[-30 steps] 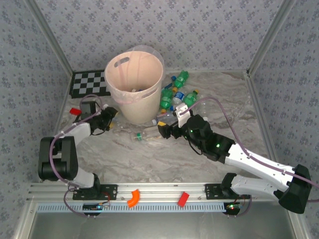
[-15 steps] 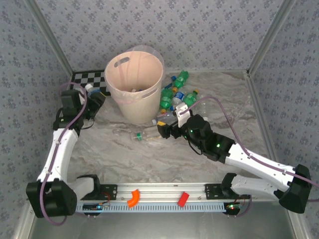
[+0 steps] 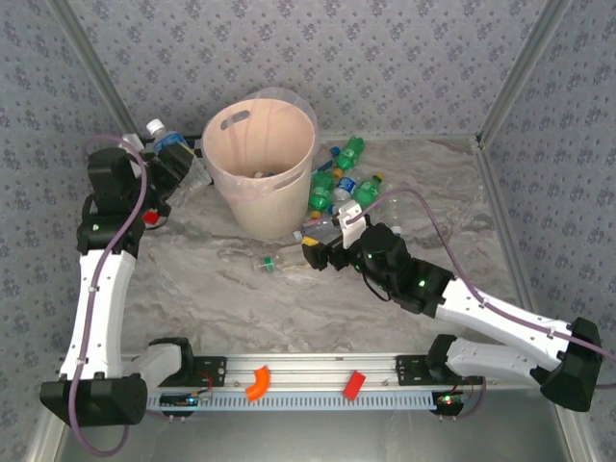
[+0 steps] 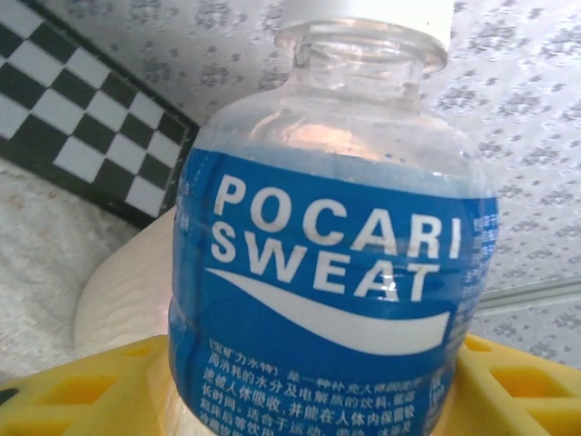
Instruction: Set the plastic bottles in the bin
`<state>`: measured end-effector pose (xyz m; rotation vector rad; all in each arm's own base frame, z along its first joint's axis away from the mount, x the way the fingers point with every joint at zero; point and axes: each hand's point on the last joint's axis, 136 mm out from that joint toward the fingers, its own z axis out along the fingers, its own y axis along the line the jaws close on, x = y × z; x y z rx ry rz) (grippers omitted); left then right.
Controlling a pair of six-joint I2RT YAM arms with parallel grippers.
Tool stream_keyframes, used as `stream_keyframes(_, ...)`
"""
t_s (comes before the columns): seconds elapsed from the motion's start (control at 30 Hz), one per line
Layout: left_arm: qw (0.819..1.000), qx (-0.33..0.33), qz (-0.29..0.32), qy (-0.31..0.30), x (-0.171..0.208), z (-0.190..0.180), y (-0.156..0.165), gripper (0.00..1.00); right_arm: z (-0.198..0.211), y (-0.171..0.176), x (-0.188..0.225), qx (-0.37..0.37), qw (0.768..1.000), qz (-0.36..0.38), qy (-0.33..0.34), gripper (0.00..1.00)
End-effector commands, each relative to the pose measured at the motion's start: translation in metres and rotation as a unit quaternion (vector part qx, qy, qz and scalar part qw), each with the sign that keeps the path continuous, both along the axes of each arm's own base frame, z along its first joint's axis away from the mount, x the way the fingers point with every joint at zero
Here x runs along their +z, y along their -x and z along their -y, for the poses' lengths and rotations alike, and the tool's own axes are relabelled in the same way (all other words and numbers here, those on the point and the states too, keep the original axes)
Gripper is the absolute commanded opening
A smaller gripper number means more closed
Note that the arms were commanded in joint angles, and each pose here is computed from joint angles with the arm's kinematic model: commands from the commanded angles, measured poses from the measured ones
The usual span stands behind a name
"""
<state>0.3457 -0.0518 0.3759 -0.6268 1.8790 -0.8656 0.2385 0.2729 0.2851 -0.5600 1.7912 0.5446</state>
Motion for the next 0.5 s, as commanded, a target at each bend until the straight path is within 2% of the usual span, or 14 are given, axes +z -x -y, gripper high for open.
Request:
stream_keyframes(0.0, 0.999, -0.023, 0.032, -0.006, 0.029, 0.014, -0.007, 0.65, 0.007, 0.001, 0.025, -0.014, 0.999, 0.017, -0.027, 0.99)
stream_keyframes(0.3, 0.996, -0.081, 0.044, -0.008, 0.05, 0.064, -0.043, 0.65, 0.027, 0.01, 0.019, -0.038, 0.998, -0.002, -0.053, 1.0)
stream_keyframes(0.47, 0.993, -0.115, 0.031, -0.014, 0.045, 0.098, -0.064, 0.65, 0.032, 0.01, 0.009, -0.052, 0.998, -0.012, -0.044, 0.99)
